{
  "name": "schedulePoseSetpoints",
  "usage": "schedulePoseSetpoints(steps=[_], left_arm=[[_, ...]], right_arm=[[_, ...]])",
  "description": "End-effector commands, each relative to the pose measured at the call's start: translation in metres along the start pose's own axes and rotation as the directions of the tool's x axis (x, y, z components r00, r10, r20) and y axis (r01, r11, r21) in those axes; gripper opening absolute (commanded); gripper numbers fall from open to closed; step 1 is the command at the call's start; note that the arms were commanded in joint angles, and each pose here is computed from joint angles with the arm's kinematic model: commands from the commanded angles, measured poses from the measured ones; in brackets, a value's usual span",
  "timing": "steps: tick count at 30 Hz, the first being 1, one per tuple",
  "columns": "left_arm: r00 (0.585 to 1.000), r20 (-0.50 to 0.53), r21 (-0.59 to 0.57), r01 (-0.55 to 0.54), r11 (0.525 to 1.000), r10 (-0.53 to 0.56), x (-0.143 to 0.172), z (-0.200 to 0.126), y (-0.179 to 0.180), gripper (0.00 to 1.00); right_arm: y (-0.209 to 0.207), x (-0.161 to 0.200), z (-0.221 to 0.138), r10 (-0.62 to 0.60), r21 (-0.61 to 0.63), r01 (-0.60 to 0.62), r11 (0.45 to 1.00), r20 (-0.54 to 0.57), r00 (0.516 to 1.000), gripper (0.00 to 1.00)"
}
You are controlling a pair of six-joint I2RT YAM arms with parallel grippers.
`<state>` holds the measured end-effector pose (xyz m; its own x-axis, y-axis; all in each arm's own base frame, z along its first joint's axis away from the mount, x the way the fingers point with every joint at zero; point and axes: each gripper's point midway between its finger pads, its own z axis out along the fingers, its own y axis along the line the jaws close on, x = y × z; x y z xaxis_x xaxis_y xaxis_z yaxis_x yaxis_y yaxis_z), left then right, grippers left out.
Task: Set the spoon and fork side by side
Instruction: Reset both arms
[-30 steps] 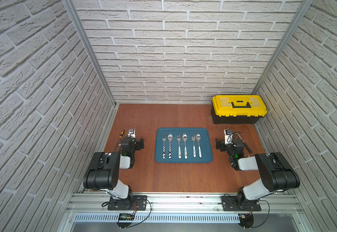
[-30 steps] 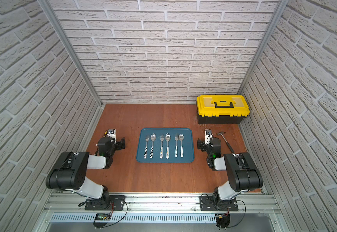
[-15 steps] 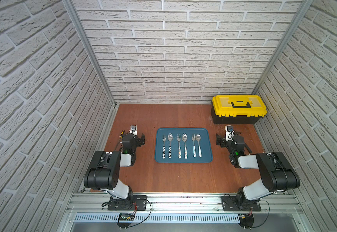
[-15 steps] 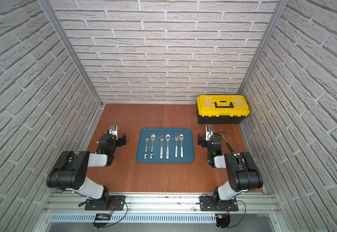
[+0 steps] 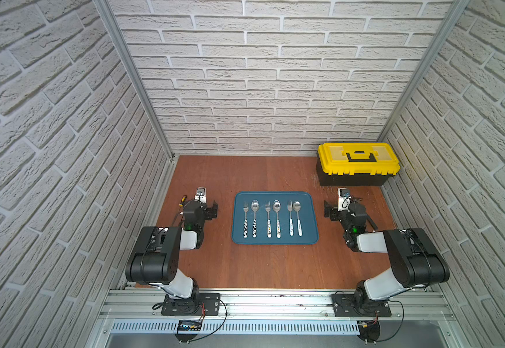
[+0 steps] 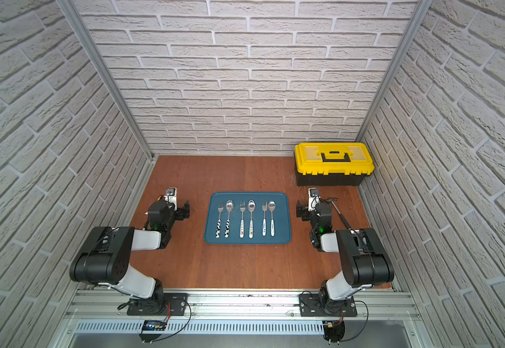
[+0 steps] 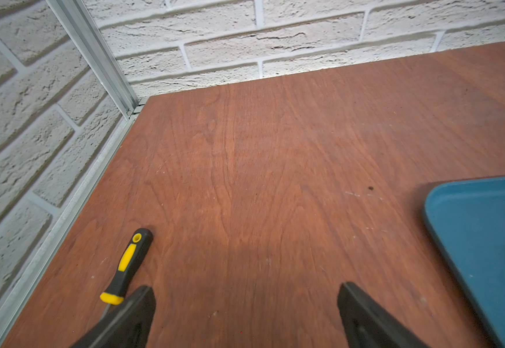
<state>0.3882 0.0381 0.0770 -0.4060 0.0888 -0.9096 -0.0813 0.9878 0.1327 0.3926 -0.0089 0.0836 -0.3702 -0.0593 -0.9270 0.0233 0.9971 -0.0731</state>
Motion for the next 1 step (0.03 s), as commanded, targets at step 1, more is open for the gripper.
schedulePoseSetpoints(steps=[1], left_arm=[[0.999, 0.037, 0.008, -0.004, 1.0, 0.003, -0.0121, 0.0014, 0.0002, 0.98]], right_arm=[[-0.0033, -0.0123, -0.0011, 0.021, 0.01, -0.022, 1.0, 0.048, 0.999, 0.99]])
